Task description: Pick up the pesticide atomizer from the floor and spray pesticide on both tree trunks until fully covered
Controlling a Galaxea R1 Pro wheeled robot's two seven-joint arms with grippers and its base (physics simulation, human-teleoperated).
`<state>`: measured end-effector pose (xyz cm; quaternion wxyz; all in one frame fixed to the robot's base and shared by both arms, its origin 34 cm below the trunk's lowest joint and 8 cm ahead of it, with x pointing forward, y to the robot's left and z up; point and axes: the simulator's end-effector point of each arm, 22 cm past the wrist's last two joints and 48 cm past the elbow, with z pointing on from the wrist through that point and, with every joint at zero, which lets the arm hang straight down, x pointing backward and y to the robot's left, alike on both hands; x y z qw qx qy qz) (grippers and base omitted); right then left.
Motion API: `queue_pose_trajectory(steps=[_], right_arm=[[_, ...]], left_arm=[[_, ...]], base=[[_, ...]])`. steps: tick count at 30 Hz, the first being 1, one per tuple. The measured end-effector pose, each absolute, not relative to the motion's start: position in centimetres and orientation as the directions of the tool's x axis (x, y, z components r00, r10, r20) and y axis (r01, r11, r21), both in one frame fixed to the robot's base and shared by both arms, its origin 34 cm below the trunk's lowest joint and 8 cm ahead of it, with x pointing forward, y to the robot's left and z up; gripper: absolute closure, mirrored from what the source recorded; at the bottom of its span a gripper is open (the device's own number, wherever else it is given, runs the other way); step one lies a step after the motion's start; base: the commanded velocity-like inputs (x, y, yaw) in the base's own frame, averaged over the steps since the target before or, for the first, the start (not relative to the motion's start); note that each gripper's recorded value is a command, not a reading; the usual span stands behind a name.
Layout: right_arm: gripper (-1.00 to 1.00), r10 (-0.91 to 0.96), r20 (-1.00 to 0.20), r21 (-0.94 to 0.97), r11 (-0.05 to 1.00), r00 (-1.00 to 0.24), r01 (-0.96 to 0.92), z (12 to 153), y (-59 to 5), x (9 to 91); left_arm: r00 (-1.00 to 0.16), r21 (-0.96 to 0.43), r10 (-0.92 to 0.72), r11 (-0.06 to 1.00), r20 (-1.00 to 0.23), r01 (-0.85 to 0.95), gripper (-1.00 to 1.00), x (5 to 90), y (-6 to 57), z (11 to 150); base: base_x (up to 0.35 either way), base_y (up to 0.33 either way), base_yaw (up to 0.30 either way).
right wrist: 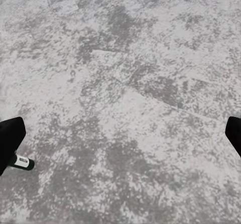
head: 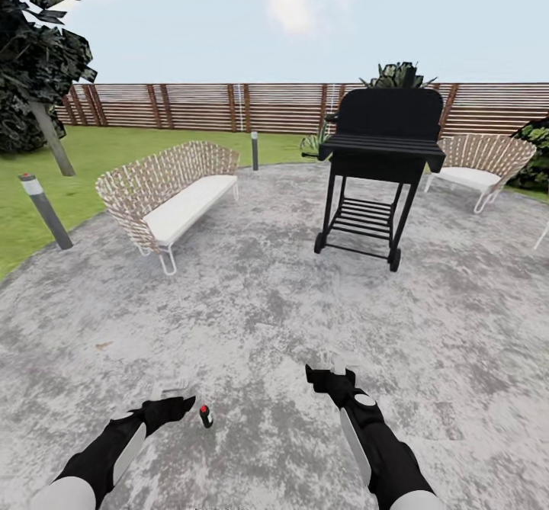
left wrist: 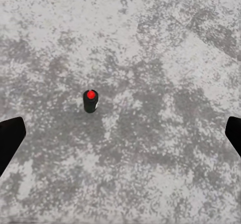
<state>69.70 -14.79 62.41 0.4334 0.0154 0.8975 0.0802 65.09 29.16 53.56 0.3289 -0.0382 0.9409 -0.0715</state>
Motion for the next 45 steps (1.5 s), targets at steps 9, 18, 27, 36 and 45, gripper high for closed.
queue_pose_trajectory(steps=[9,18,27,36,45], right_arm=[[-1.00,0.098,-0.771,0.158,0.987,-0.630,-0.040,60.5,-14.8,69.4],[-1.00,0.100,-0.769,0.156,0.987,-0.631,-0.034,58.6,-15.0,69.3],[-1.00,0.110,-0.832,0.155,0.987,-0.544,-0.038,61.2,-15.6,71.6],[-1.00,0.088,-0.814,0.127,0.992,-0.574,-0.028,62.0,-17.6,72.7],[-1.00,0.068,-0.779,0.102,0.995,-0.624,-0.019,58.0,-18.8,71.9]], left_arm=[[-0.777,-0.162,-0.120,0.987,-0.617,-0.023,-1.00,65.1,29.0,52.0],[-0.729,-0.194,-0.110,0.980,-0.676,0.033,-1.00,67.8,24.8,52.8],[-0.672,-0.185,-0.109,0.982,-0.733,0.043,-1.00,68.6,24.8,52.0],[-0.674,-0.181,-0.107,0.983,-0.731,0.040,-1.00,68.0,25.1,49.9],[-0.679,-0.173,-0.097,0.984,-0.728,0.045,-1.00,67.6,24.5,47.9]], base=[[0.001,-0.003,0.261],[0.000,0.000,0.260],[0.000,0.000,0.081],[0.000,0.000,0.001],[0.000,0.000,0.000]])
